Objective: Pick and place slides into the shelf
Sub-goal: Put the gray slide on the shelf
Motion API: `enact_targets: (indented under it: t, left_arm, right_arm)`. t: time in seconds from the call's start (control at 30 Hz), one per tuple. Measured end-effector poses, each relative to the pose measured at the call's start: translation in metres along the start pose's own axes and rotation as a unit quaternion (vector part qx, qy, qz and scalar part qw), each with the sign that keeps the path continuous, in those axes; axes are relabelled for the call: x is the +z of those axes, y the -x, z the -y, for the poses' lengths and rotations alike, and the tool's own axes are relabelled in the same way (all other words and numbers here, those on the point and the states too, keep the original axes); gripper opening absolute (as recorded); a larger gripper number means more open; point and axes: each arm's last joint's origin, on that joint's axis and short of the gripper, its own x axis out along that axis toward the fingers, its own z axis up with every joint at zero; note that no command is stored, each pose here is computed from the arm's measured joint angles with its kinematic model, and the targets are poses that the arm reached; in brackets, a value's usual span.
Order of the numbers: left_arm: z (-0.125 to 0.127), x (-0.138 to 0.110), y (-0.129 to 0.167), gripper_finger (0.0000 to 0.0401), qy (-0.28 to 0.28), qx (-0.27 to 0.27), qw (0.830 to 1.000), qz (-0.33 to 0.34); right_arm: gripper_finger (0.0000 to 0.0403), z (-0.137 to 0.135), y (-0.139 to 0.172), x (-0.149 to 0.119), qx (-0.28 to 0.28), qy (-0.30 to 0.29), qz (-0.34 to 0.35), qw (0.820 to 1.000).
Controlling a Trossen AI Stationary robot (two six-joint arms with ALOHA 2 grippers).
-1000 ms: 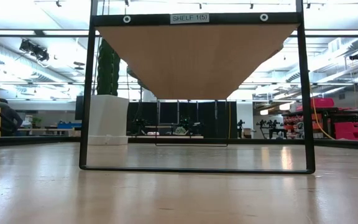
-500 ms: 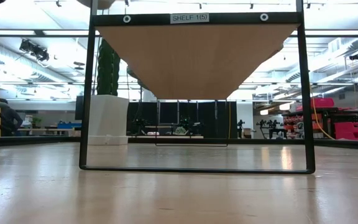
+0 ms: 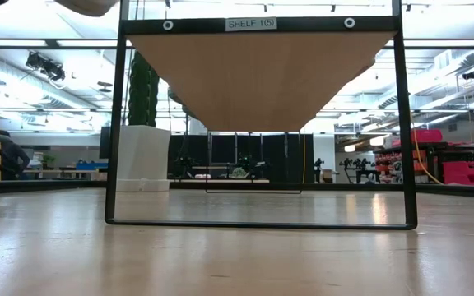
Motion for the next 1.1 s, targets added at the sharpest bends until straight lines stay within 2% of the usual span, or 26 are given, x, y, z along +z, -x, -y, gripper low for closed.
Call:
enact_targets:
  t: [0.1, 0.23, 0.7, 0.93, 1.1]
  left_arm:
    - [0.0, 0.0, 0.0, 0.0032, 0.001, 0.0, 1.0, 0.0]
    - [0.0, 0.0, 0.0, 0.0026, 0.004, 0.0, 1.0, 0.0]
    - [0.0, 0.0, 0.0, 0.0027, 0.007, -0.001, 1.0, -0.001]
    - [0.0, 0.0, 0.0, 0.0022, 0.007, -0.001, 1.0, 0.0]
    - [0.0, 0.0, 0.0, 0.0028, 0.007, 0.0, 1.0, 0.0]
  right_arm:
    - [0.0014, 0.003, -0.003, -0.008, 0.028, -0.012, 0.017, 0.999]
    - [0.0014, 0.002, 0.001, -0.01, 0.046, 0.002, -0.005, 0.999]
    - [0.0014, -0.001, 0.039, 0.009, -0.026, 0.07, -0.057, 0.996]
    - [0.0014, -0.001, 0.037, 0.009, -0.026, 0.069, -0.051, 0.996]
    - [0.0014, 0.003, 0.034, -0.002, -0.026, 0.061, -0.049, 0.997]
